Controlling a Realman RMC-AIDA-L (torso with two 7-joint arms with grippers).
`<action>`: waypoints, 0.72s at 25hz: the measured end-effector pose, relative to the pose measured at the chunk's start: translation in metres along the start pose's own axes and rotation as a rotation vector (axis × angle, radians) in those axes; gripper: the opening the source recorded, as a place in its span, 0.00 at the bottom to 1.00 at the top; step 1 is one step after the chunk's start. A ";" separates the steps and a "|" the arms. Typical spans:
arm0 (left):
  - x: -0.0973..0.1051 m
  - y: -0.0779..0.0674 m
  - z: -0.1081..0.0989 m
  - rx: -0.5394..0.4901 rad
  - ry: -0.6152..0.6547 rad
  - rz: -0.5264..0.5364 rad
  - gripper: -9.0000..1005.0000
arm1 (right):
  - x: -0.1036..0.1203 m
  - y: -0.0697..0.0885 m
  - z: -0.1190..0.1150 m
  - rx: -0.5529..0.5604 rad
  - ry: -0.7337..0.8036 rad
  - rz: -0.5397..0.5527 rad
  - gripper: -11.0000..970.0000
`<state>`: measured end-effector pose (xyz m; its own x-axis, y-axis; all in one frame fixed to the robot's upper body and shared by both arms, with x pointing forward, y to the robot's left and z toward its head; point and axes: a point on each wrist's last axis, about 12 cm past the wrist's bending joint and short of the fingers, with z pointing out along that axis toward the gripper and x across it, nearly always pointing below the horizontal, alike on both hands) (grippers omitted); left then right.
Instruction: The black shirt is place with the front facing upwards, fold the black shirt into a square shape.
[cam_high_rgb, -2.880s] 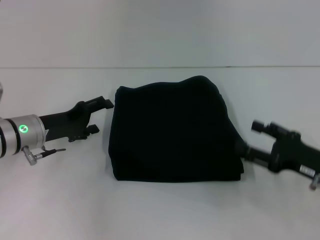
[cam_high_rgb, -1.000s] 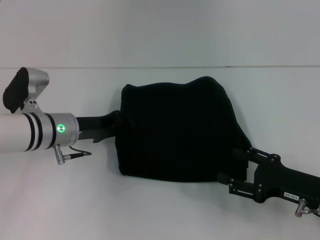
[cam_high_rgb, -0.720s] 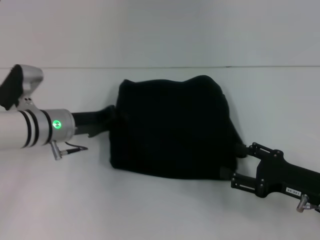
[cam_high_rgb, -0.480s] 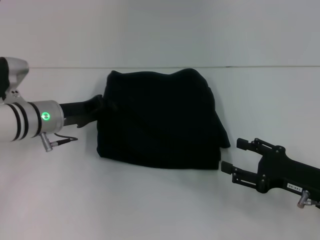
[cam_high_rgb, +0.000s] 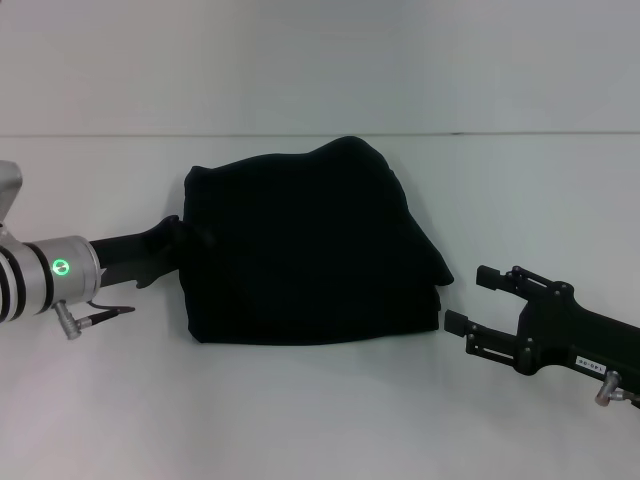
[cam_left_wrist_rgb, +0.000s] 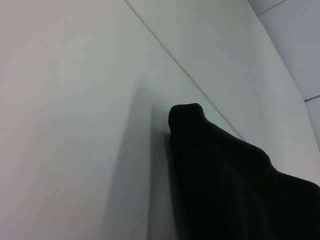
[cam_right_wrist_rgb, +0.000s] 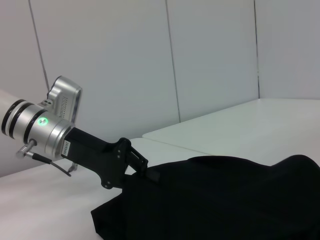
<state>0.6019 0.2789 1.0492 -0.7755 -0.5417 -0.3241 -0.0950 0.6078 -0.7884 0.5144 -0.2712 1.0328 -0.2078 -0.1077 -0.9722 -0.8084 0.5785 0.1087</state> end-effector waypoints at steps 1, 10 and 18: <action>0.000 0.001 0.000 -0.001 -0.001 -0.001 0.18 | 0.000 0.000 0.000 0.000 0.000 0.000 0.86; -0.002 0.001 -0.010 0.038 0.003 0.106 0.30 | 0.000 -0.003 -0.004 0.032 -0.019 0.008 0.86; -0.018 0.009 -0.052 0.124 -0.104 0.352 0.58 | -0.004 -0.009 -0.006 0.078 -0.054 0.019 0.86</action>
<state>0.5829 0.3243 1.0751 -0.6789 -0.3728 -0.6325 0.2466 0.6956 -0.6747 0.5188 -0.2807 1.0370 -0.1913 -0.0536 -0.9801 -0.7584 0.6419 0.1130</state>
